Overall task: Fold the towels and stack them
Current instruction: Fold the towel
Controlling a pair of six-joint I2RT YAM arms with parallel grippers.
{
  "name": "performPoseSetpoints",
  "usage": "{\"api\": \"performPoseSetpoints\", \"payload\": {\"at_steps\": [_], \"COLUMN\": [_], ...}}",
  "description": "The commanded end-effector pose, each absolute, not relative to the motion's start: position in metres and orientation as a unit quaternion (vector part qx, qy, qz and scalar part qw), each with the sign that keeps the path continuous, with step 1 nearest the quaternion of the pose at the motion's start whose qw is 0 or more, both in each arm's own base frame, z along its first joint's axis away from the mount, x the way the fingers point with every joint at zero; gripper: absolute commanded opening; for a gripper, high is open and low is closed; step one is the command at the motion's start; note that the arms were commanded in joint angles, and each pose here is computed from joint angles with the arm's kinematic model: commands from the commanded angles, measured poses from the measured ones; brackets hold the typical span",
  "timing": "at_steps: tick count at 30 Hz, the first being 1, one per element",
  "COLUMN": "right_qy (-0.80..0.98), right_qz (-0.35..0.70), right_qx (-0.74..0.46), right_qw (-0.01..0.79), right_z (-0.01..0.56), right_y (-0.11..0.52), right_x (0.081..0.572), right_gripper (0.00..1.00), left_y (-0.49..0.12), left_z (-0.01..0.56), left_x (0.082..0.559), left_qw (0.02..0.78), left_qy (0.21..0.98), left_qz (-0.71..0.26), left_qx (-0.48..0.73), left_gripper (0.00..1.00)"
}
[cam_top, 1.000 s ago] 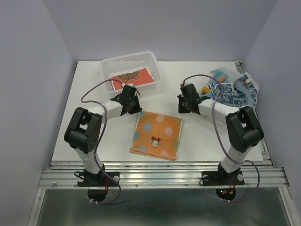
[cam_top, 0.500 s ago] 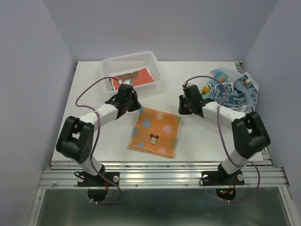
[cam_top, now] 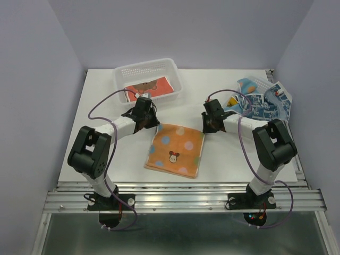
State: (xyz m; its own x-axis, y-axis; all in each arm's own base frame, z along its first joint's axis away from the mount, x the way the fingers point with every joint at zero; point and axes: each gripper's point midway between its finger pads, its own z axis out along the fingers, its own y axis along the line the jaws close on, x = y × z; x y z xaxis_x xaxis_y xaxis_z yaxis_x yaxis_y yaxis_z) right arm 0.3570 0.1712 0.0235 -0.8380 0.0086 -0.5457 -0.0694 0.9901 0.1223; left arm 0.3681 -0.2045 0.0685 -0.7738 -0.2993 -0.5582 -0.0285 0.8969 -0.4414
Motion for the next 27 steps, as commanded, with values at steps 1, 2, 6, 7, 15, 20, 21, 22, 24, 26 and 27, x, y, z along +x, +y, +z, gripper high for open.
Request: {"api": "performPoseSetpoints", "payload": {"at_steps": [1,2,6,7,15,20,21,22,24,26,27], "right_qy": [0.962,0.962,0.967,0.968,0.965,0.955,0.956,0.953,0.952,0.952,0.953], "right_qz": [0.08,0.1,0.101,0.095,0.107,0.134,0.132,0.152,0.155,0.138,0.137], "right_qx": [-0.009,-0.008,0.02,0.027,0.051,0.034,0.026,0.012,0.001,0.004,0.002], "right_qw": [0.261,0.253,0.234,0.23,0.236,0.262,0.261,0.263,0.263,0.273,0.271], "right_z": [0.017,0.018,0.016,0.014,0.02,0.046,0.044,0.051,0.051,0.053,0.051], "right_y": [0.175,0.182,0.182,0.181,0.187,0.192,0.188,0.194,0.194,0.187,0.187], "right_x": [0.352,0.349,0.344,0.343,0.352,0.35,0.345,0.34,0.336,0.339,0.338], "right_gripper": [0.24,0.23,0.23,0.22,0.01,0.01,0.01,0.01,0.27,0.37,0.39], "left_y": [-0.205,-0.205,-0.205,-0.205,-0.201,-0.2,-0.2,-0.2,-0.2,-0.2,-0.201], "left_z": [0.08,0.078,0.077,0.077,0.08,0.083,0.08,0.081,0.081,0.08,0.079], "left_x": [0.382,0.383,0.386,0.386,0.386,0.378,0.374,0.372,0.37,0.37,0.37], "left_qw": [0.342,0.34,0.338,0.336,0.34,0.339,0.338,0.339,0.34,0.339,0.337], "left_qy": [0.912,0.913,0.913,0.914,0.913,0.911,0.911,0.91,0.909,0.909,0.91], "left_qz": [-0.211,-0.209,-0.208,-0.209,-0.208,-0.216,-0.217,-0.221,-0.224,-0.225,-0.225], "left_qx": [-0.089,-0.09,-0.091,-0.091,-0.091,-0.09,-0.091,-0.089,-0.089,-0.087,-0.086], "left_gripper": [0.0,0.0,0.0,0.0,0.0,0.0,0.0,0.0,0.0,0.0,0.0]}}
